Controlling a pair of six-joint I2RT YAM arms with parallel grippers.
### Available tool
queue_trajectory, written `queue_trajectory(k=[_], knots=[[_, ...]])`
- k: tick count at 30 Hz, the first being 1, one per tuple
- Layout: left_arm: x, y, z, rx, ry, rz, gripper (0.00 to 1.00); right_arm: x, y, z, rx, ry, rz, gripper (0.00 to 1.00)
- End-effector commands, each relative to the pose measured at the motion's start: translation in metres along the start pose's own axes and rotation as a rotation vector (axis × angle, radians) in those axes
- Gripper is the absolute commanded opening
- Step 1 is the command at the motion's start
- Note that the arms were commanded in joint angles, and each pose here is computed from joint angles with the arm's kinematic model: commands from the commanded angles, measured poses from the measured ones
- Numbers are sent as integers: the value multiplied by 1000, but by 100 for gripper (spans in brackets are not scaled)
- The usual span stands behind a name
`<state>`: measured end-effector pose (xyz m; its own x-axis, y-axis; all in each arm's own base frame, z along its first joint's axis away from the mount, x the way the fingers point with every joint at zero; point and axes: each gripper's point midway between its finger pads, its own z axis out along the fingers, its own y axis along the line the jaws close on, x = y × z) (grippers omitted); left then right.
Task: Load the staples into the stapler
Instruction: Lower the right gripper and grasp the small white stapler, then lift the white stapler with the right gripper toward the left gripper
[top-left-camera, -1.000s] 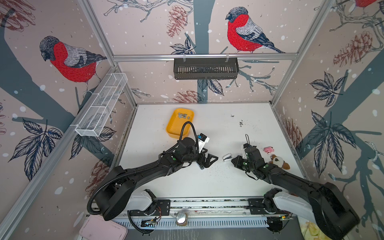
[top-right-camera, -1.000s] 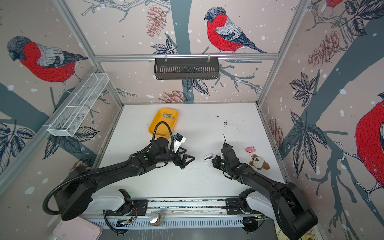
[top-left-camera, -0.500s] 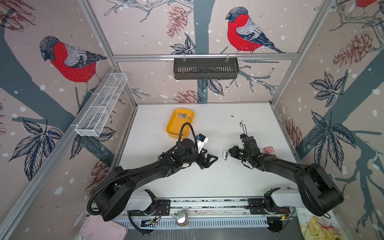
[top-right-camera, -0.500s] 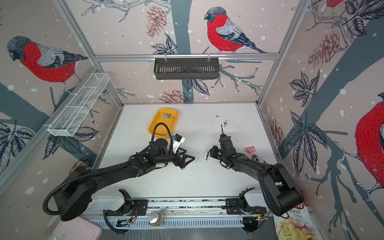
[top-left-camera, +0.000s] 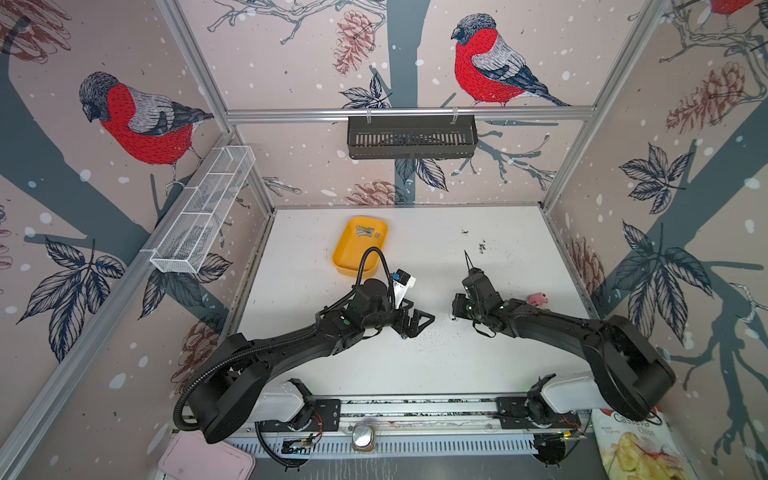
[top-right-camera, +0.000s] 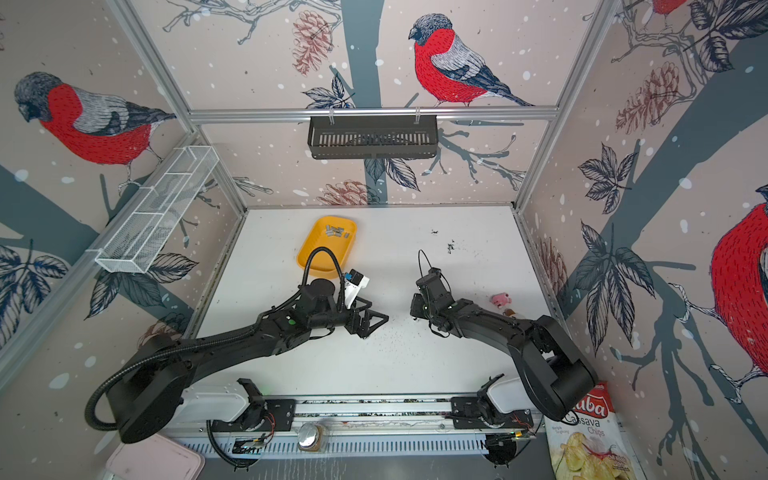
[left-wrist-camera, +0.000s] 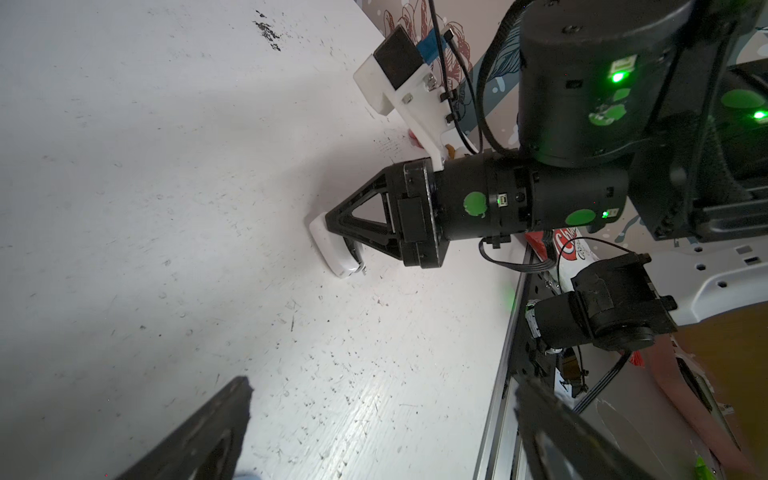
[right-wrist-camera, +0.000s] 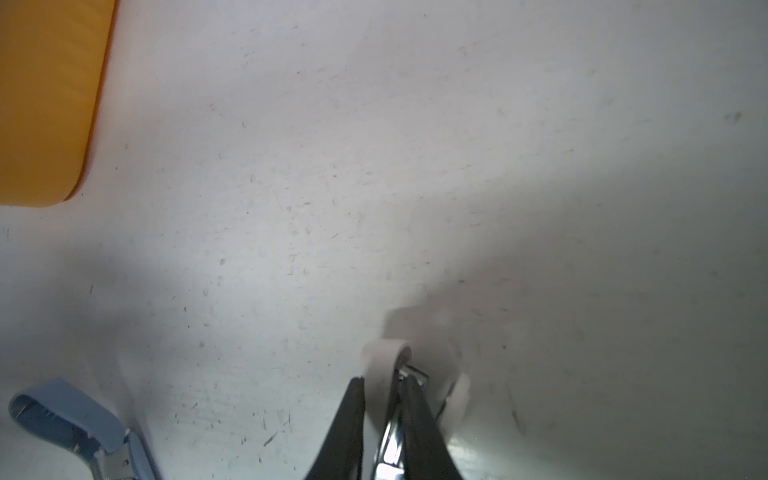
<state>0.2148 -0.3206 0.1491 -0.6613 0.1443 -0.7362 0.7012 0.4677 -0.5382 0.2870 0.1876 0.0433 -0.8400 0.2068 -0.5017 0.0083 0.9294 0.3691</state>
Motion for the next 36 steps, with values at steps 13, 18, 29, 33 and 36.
queue_trajectory(k=[13,18,29,33,36], knots=[[-2,0,-2,-8,-30,20,99,-13,-20,-23,112,-91,-32,18],[-3,5,-1,-29,-32,-6,99,-8,-26,-17,103,-48,-27,19],[-1,8,2,-35,-30,-37,99,-1,-18,-2,79,-13,-45,19],[-2,7,3,-30,-34,-52,99,2,-22,0,99,-6,-55,18],[-4,4,5,-13,-35,-74,99,2,-24,1,120,-11,-63,15]])
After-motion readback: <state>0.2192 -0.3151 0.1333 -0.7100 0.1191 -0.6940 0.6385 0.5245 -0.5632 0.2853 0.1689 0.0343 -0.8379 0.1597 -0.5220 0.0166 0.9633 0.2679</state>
